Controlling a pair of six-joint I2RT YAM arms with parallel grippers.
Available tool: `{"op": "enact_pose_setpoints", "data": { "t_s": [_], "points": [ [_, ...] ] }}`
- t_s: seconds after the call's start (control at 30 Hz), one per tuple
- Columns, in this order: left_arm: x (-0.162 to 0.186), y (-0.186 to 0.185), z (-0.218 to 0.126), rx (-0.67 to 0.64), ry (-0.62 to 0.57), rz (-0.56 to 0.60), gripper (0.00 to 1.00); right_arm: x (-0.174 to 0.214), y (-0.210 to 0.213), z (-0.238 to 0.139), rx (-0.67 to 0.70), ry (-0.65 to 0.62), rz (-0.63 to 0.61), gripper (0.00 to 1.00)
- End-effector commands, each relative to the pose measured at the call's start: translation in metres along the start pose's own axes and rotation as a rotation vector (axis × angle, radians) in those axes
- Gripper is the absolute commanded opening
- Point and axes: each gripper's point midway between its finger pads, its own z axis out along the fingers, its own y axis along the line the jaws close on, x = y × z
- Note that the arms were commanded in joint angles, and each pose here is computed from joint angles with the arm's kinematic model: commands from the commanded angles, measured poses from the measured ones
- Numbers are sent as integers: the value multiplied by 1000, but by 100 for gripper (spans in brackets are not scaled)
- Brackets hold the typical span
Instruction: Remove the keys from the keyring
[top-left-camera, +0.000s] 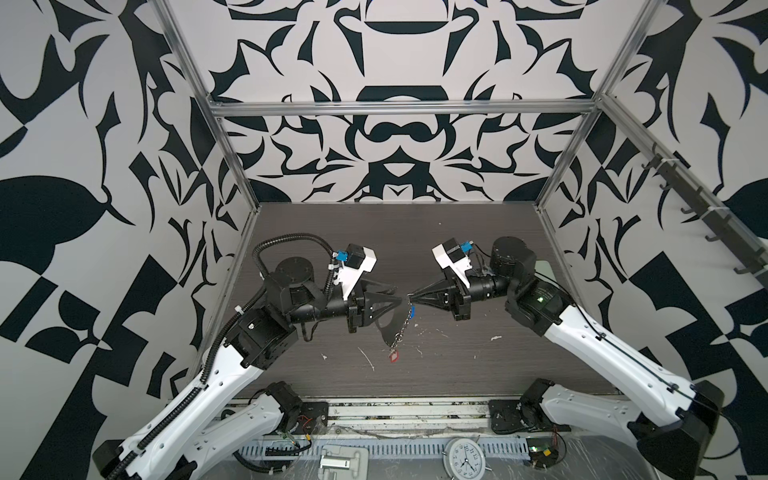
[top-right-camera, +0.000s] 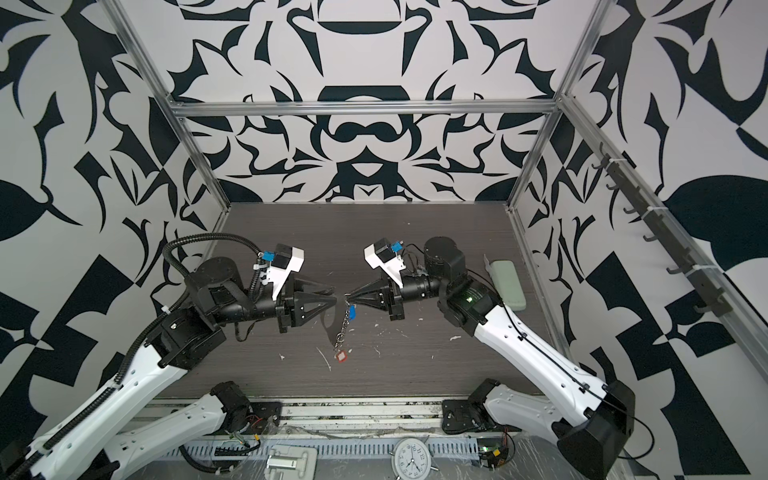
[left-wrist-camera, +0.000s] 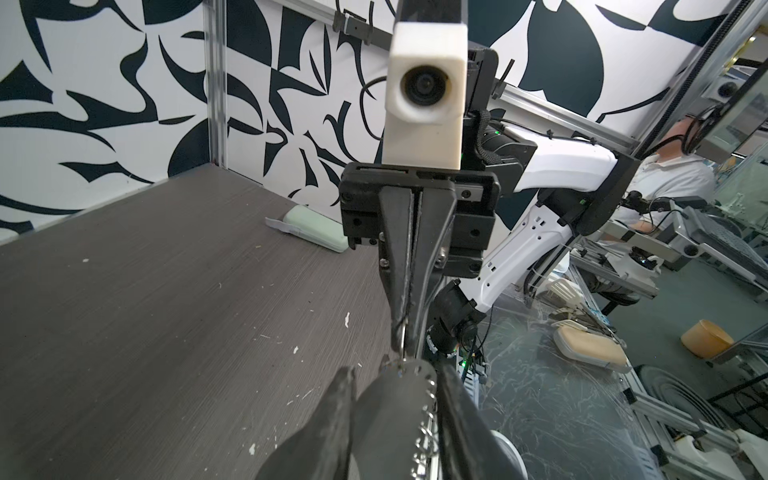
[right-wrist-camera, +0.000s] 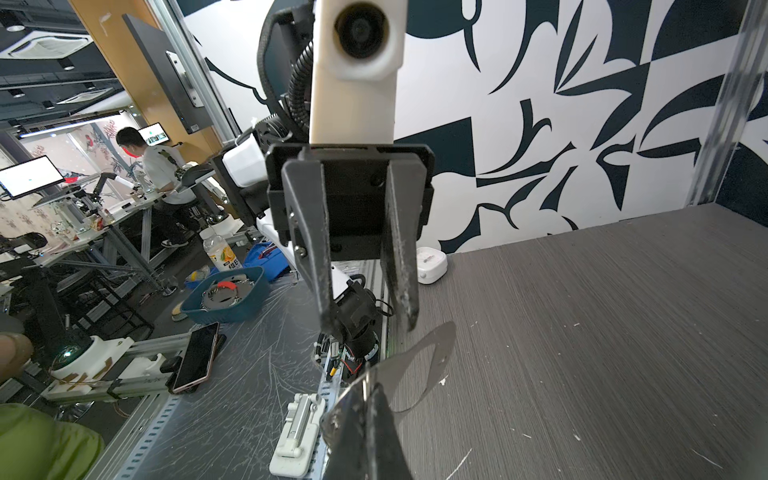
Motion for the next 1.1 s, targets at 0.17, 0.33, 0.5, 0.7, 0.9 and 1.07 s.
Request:
{"op": "enact_pose_setpoints", "data": {
  "t_s": [0.17, 0.33, 0.5, 0.7, 0.9, 1.07],
  "points": [
    [5, -1, 3, 16, 26, -22, 43, -33, 20, -7, -42, -81, -106, 0],
    [9, 5, 2, -14, -3, -28, 49, -35, 25, -10, -39, -94, -130, 0],
    [15, 16, 4, -50, -27, -56, 56, -38, 27, -11, -49, -119, -140, 0],
    [18, 17, 13, -9, -30, -92, 58, -41, 25, -9, -72, -149, -119, 0],
    [13, 8, 12, 45, -55, -87, 39, -38, 25, -8, -69, -146, -116, 0],
    [12, 7, 10, 37, -37, -95, 25, -33, 23, -8, -55, -117, -113, 0]
  ]
}}
